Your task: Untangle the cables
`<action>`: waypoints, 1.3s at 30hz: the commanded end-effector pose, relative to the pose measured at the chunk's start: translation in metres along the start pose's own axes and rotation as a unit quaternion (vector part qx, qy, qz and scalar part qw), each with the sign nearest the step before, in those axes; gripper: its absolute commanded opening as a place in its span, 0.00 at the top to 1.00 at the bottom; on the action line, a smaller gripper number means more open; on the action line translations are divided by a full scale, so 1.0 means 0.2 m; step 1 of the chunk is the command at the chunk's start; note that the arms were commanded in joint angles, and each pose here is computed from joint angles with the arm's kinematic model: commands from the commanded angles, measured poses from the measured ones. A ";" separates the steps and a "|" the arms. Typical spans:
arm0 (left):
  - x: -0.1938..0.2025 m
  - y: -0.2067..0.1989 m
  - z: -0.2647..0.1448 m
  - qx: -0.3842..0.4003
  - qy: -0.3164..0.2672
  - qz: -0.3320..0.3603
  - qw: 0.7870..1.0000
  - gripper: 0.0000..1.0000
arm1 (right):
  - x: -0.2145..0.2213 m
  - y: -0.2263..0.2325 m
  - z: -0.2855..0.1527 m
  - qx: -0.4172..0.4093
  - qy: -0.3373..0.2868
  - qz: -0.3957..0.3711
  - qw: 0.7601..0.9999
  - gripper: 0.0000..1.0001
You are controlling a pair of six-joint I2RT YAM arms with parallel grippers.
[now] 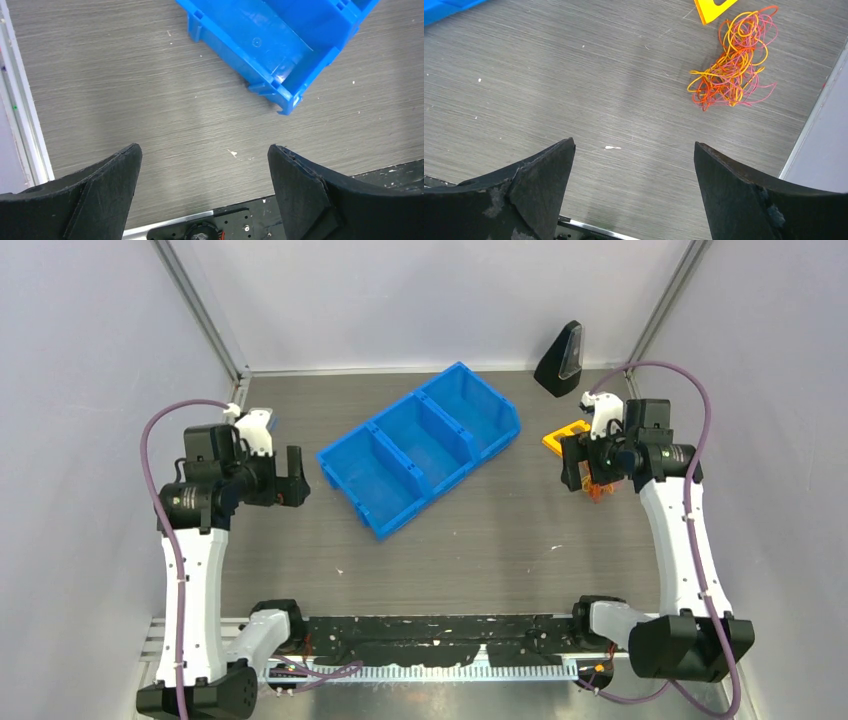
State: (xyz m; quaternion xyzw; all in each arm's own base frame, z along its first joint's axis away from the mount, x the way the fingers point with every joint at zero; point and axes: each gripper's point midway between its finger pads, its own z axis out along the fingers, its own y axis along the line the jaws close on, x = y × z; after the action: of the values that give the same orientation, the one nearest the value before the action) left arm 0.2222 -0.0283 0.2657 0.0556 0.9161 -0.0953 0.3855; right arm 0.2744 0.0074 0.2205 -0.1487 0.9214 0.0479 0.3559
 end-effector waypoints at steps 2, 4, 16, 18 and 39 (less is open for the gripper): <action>-0.10 0.04 -0.04 -0.021 -0.022 0.037 0.999 0.01 | -0.03 -0.09 -0.03 0.021 0.010 -0.018 1.000 0.05; -0.13 0.04 -0.05 -0.021 -0.030 0.049 0.998 0.01 | 0.00 -0.19 0.00 0.028 0.038 -0.007 0.999 0.05; -0.21 -0.18 -0.08 0.087 -0.076 0.108 0.987 0.01 | 0.17 -0.67 0.41 0.055 0.159 0.039 0.985 0.05; -0.22 -0.19 -0.07 0.091 -0.091 0.108 0.986 0.01 | 0.19 -0.69 0.50 0.045 0.170 0.050 0.983 0.05; -0.17 -0.61 -0.03 0.279 -0.161 0.200 0.925 0.01 | 0.03 -0.12 0.39 -0.188 0.061 -0.042 0.979 0.94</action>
State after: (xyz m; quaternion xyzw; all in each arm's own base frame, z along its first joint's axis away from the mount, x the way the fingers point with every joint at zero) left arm 0.2268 -0.1130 0.2761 0.2485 0.8295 -0.2207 0.4488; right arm 0.3573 -0.0651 0.0650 -0.1387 0.9696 0.1117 0.1675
